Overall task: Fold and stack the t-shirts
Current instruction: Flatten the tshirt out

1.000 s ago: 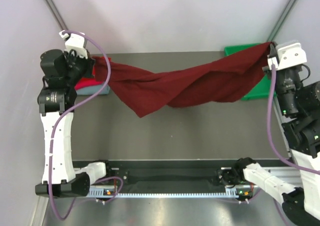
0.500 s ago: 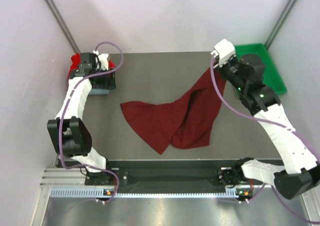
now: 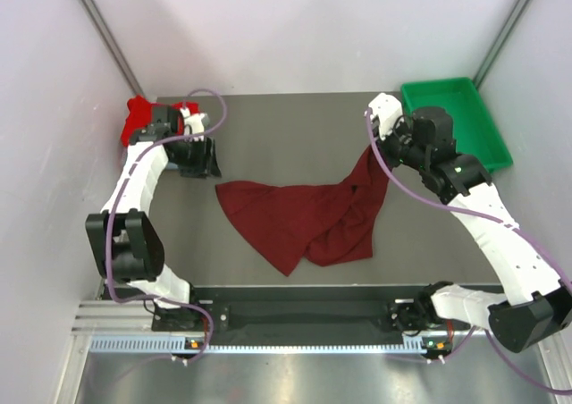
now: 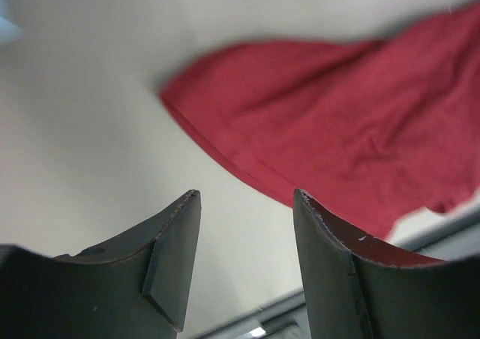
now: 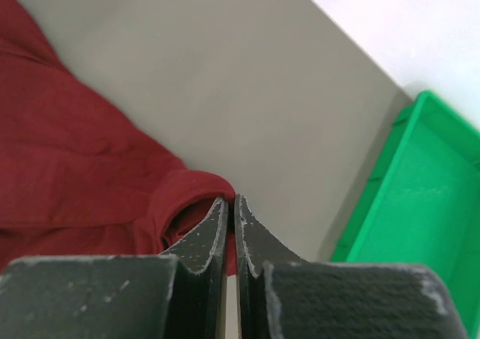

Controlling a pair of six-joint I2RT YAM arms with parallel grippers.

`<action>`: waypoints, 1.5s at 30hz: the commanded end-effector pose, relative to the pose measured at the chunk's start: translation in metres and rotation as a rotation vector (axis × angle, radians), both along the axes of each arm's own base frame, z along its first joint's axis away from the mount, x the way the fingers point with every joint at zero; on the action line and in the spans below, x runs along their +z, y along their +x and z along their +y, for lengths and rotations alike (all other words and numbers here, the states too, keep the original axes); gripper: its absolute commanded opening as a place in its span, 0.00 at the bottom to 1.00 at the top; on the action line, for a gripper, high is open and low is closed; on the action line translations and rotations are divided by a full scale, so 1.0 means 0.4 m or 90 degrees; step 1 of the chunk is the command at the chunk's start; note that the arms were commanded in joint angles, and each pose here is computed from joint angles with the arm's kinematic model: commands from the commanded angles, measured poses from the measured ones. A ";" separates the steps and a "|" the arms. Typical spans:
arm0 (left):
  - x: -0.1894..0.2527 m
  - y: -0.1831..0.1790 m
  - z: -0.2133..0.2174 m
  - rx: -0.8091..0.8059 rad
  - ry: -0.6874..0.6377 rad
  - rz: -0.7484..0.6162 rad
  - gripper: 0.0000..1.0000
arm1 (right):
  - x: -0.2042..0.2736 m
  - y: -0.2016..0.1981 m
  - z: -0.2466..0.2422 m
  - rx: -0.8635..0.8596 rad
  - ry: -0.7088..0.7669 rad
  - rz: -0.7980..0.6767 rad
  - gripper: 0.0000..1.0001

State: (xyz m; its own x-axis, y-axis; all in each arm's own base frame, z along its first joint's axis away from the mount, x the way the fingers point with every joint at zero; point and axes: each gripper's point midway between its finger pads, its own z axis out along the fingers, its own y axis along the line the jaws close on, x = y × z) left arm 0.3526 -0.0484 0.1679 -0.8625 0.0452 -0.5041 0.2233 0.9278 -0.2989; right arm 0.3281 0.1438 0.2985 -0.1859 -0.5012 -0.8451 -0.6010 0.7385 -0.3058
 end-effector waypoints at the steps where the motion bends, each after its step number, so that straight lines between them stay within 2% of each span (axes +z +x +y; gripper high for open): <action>1: -0.077 -0.112 -0.055 -0.004 -0.077 0.132 0.58 | 0.024 -0.027 0.017 0.010 0.036 0.008 0.00; 4: -0.142 -0.150 -0.059 0.000 -0.084 0.186 0.56 | 0.020 -0.022 0.012 0.003 0.032 0.004 0.00; 7: -0.197 -0.154 -0.061 0.008 -0.089 0.230 0.49 | 0.029 -0.009 0.010 0.000 0.024 -0.006 0.00; 16: -0.273 -0.088 -0.062 0.022 -0.096 0.264 0.47 | 0.038 0.002 0.013 0.001 0.022 -0.015 0.00; 25: -0.326 -0.072 -0.067 0.024 -0.104 0.292 0.41 | 0.029 -0.008 -0.011 -0.016 0.014 -0.020 0.00; 35: -0.350 -0.042 -0.090 0.006 -0.097 0.293 0.40 | 0.025 0.005 -0.005 -0.016 0.017 -0.019 0.00; 42: -0.347 -0.042 -0.125 -0.021 -0.089 0.294 0.35 | 0.027 0.012 -0.004 -0.017 0.016 -0.023 0.00; 45: -0.342 -0.047 -0.126 -0.022 -0.087 0.295 0.27 | 0.023 0.011 -0.005 -0.018 0.015 -0.022 0.00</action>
State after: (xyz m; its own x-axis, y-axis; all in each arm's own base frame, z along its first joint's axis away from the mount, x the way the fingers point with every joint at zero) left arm 0.3252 -0.0955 0.0241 -0.9991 0.0297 -0.0307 0.0409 0.8744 -0.4835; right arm 0.3268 0.1414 0.2941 -0.2155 -0.4954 -0.8415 -0.5923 0.7515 -0.2907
